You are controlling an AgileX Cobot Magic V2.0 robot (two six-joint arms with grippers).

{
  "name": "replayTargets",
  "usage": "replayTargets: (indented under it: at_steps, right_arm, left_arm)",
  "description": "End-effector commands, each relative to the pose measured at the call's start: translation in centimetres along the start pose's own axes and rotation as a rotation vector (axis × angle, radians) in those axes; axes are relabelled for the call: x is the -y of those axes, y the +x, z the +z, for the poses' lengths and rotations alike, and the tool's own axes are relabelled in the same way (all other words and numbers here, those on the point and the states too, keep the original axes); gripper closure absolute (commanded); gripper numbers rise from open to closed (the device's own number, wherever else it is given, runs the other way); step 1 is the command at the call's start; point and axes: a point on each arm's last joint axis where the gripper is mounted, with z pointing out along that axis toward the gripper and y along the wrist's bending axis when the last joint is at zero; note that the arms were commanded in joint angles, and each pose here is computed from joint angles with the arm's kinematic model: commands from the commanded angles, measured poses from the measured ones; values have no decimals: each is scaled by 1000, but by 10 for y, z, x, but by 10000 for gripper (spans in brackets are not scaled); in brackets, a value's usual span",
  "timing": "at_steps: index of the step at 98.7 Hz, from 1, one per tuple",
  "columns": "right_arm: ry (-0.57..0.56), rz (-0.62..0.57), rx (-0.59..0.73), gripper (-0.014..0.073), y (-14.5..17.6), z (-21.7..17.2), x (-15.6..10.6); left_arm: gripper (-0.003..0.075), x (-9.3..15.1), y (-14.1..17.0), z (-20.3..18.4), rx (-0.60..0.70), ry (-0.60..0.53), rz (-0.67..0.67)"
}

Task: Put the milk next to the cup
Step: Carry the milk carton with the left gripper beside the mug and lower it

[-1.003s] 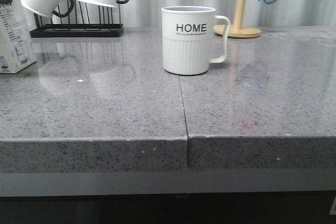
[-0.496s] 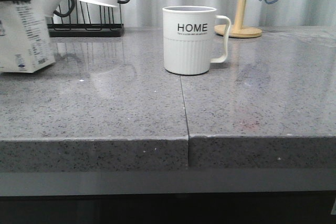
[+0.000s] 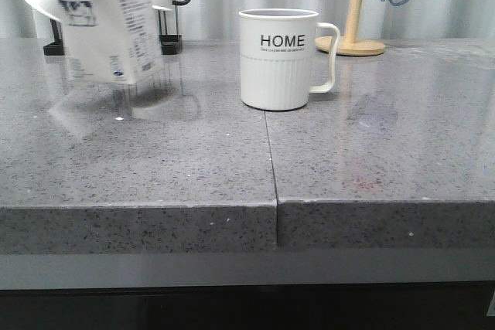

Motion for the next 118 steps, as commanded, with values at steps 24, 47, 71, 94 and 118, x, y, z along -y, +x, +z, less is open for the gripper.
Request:
replayTargets:
  at_steps: [24, 47, 71, 94, 118]
  right_arm:
    - [-6, -18, 92, 663, -15, -2, -1]
    - [-6, -18, 92, 663, -15, -2, -1]
    - [-6, -18, 92, 663, -15, -2, -1]
    - [-6, -18, 92, 663, -15, -2, -1]
    - [-6, -18, 92, 663, -15, -2, -1]
  left_arm:
    - [494, 33, -52, 0, 336, -50, -28]
    - [494, 51, -41, 10, 323, -41, -38]
    - [494, 58, -32, 13, 321, -53, -56]
    - [493, 63, -26, 14, 309, -56, -66]
    - [487, 65, -23, 14, 295, -59, -61]
